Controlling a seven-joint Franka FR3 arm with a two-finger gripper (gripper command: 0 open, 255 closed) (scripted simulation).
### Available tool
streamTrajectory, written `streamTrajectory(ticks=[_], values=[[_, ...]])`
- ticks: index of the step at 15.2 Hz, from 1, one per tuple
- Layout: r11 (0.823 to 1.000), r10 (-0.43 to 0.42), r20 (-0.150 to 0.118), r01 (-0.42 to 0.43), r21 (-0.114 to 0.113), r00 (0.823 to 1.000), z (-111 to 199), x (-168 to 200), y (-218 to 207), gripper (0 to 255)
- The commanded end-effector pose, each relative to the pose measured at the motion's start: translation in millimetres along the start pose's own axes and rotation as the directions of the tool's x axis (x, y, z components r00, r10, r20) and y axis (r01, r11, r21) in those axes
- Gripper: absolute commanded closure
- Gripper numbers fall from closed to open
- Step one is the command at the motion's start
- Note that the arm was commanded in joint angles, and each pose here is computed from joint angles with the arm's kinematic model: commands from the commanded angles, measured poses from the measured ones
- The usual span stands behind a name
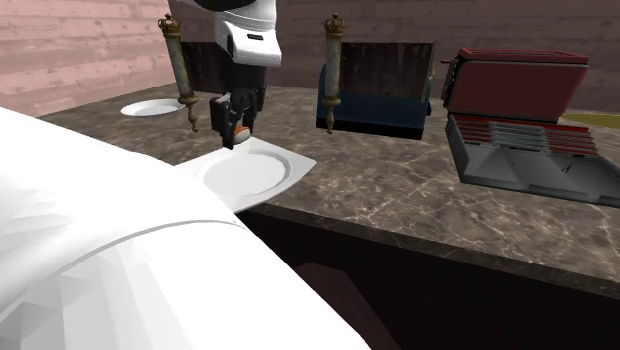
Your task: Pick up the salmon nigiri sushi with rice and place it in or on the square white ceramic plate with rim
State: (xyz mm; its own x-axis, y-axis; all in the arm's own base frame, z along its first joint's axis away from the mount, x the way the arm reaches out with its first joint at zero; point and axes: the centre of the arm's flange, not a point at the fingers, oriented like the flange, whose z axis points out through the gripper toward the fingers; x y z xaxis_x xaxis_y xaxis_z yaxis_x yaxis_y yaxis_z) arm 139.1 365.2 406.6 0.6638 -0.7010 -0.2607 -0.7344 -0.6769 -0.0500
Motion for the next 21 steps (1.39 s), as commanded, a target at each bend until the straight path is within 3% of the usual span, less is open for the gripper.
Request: streamTrajectory(ticks=[1, 9, 17, 18, 21], values=[[1.0, 0.001, 0.0, -0.001, 0.001, 1.0, 11.4, 1.7, 0.1, 255], [1.0, 0.001, 0.0, -0.001, 0.001, 1.0, 52.5, 12.8, 2.2, 255], [1.0, 0.001, 0.0, -0.001, 0.0, 1.0, 52.5, 12.8, 2.2, 255], [1.0, 0.001, 0.0, -0.001, 0.0, 1.0, 52.5, 12.8, 2.2, 0], [1.0, 0.001, 0.0, -0.001, 0.0, 1.0, 52.5, 12.8, 2.2, 0]])
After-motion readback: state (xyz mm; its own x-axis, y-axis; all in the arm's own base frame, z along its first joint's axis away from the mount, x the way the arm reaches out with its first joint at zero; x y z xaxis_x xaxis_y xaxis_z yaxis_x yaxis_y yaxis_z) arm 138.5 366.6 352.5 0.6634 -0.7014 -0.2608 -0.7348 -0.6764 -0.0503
